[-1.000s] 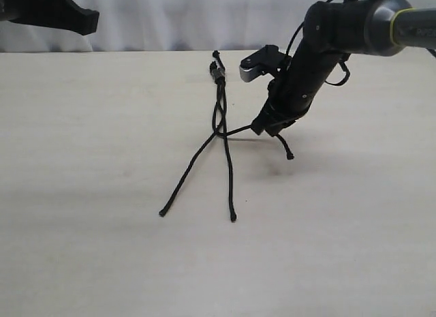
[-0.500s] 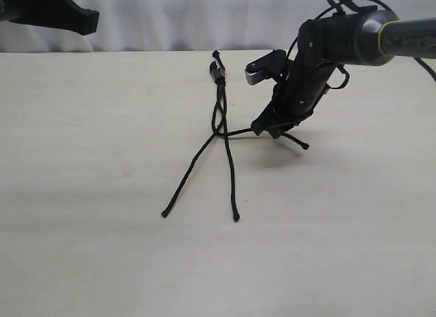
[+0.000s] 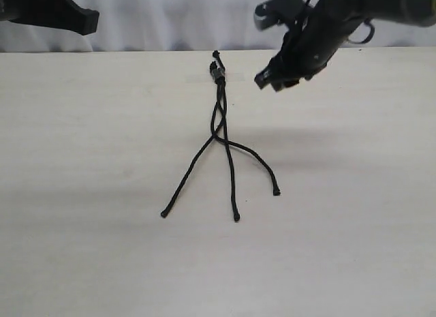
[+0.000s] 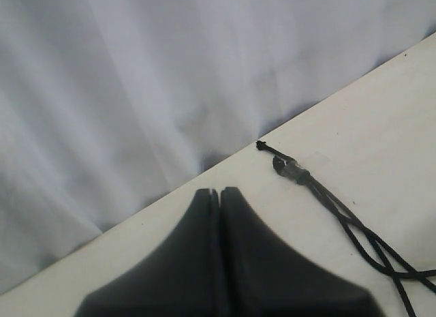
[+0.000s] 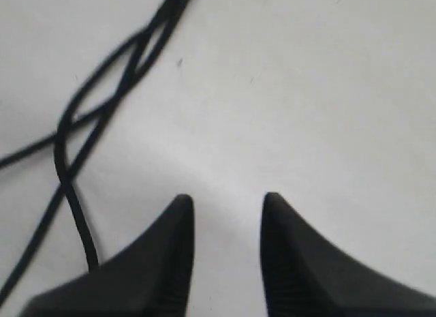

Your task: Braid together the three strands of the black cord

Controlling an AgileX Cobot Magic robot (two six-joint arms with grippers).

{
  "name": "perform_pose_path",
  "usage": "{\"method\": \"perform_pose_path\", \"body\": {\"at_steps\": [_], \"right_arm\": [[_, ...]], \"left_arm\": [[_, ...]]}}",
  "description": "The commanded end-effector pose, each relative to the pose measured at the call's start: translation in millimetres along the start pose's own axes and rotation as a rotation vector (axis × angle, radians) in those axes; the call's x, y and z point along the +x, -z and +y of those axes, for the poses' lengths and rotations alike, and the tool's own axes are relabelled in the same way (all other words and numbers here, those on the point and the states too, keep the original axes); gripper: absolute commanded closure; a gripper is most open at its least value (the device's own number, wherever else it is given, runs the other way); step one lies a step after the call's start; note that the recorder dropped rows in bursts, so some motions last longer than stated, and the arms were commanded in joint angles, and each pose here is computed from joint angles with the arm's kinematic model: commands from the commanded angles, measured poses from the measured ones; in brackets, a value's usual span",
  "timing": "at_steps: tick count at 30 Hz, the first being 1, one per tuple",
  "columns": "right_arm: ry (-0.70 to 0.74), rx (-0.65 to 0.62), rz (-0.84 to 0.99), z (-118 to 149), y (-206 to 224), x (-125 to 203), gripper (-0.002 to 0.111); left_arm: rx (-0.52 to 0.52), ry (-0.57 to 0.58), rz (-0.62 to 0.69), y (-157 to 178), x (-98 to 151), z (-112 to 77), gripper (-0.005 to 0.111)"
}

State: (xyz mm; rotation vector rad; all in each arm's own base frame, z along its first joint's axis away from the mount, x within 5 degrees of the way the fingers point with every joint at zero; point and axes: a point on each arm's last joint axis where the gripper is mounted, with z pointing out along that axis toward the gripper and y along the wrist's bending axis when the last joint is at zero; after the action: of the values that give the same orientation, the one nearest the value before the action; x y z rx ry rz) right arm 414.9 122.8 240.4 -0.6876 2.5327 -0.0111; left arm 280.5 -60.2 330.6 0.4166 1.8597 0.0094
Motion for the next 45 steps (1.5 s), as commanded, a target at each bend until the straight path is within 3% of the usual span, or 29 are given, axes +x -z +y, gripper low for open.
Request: {"method": "perform_pose_path", "body": {"at_steps": [1,7,12,20,25,33,43,45], "right_arm": [[-0.033,0.055,-0.228,-3.4,65.8,-6.3,0.102],[-0.083,0.101,-0.519,5.2,135.5,31.1,0.104],[-0.147,0.115,-0.756,18.5,175.8,84.4,0.104],[-0.208,0.105,-0.963,43.6,192.8,181.8,0.104],[-0.251,0.088,-1.015,55.2,193.9,229.1,0.104],[-0.247,0.104,-1.167,63.7,210.8,265.1,0.104],[-0.252,0.112,-1.284,66.1,228.8,277.2,0.104],[-0.252,0.112,-1.284,66.1,228.8,277.2,0.104]], "left_arm": [[-0.007,0.024,-0.026,1.9,-2.3,1.0,0.107],[-0.016,0.047,-0.071,18.0,-6.3,1.8,0.107],[-0.058,0.094,-0.230,52.3,-6.6,3.0,0.107],[-0.120,0.201,-0.497,115.8,20.1,0.2,0.107],[-0.122,0.202,-0.548,146.7,40.1,-4.9,0.107],[-0.119,0.202,-0.630,183.6,39.9,-6.2,0.107],[-0.118,0.202,-0.630,185.1,40.8,-6.5,0.107],[-0.147,0.152,-0.601,193.0,50.3,-7.3,0.107]]}}
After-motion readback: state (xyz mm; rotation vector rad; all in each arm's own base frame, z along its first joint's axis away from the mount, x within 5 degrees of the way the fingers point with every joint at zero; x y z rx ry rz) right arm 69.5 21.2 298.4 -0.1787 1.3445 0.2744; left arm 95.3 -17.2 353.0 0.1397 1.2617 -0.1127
